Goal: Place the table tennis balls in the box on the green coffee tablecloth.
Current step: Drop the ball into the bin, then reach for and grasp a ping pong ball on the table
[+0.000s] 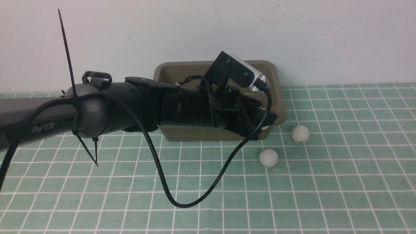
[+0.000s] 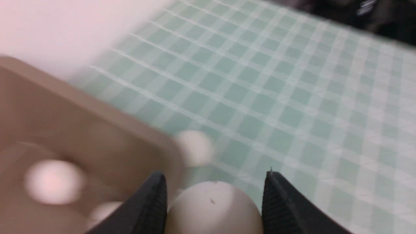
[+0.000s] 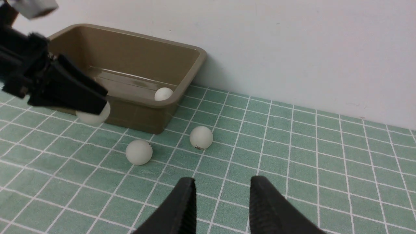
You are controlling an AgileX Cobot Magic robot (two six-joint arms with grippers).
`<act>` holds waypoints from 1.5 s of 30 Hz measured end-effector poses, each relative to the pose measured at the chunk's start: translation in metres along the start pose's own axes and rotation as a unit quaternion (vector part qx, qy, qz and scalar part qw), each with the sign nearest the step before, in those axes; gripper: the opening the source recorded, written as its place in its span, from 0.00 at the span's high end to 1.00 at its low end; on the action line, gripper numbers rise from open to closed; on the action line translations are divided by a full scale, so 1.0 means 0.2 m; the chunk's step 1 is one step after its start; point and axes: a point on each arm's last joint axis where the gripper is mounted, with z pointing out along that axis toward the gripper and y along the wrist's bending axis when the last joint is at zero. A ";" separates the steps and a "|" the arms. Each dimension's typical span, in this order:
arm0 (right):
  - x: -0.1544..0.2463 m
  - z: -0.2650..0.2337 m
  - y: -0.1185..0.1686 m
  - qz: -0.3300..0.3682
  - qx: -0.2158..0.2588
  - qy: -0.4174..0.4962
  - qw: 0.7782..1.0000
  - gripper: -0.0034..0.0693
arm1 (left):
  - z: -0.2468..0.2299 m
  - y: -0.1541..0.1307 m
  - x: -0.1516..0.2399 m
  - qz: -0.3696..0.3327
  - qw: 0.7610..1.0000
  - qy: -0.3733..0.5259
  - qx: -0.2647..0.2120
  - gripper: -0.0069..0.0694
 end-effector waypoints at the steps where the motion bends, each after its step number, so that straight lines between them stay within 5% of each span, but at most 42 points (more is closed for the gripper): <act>1: 0.00 0.00 0.00 0.000 0.000 0.000 1.000 0.65 | 0.00 0.02 0.00 0.022 1.000 0.004 -0.020 0.47; 10: 0.00 0.00 0.00 0.000 0.000 0.000 1.000 0.65 | -0.03 0.27 0.07 0.117 0.966 0.088 -0.211 0.47; 16: 0.00 0.00 0.00 0.001 -0.003 0.005 1.000 0.65 | -0.11 0.44 0.11 0.096 0.964 0.087 -0.231 0.45; 22: 0.01 0.00 0.00 0.002 -0.005 0.008 1.000 0.65 | -0.13 0.45 0.09 0.049 0.973 0.060 -0.219 0.22; 28: 0.01 0.00 0.00 0.002 -0.005 0.009 1.000 0.65 | -0.19 0.32 -0.07 -0.044 0.989 -0.030 -0.139 0.17; 35: 0.01 0.00 0.00 0.002 -0.005 0.009 1.000 0.65 | -0.32 0.07 -0.23 -0.014 0.996 -0.057 0.064 0.17; 45: 0.01 0.00 0.00 0.002 -0.005 0.009 1.000 0.65 | -0.63 -0.17 -0.37 0.057 0.990 -0.009 0.131 0.18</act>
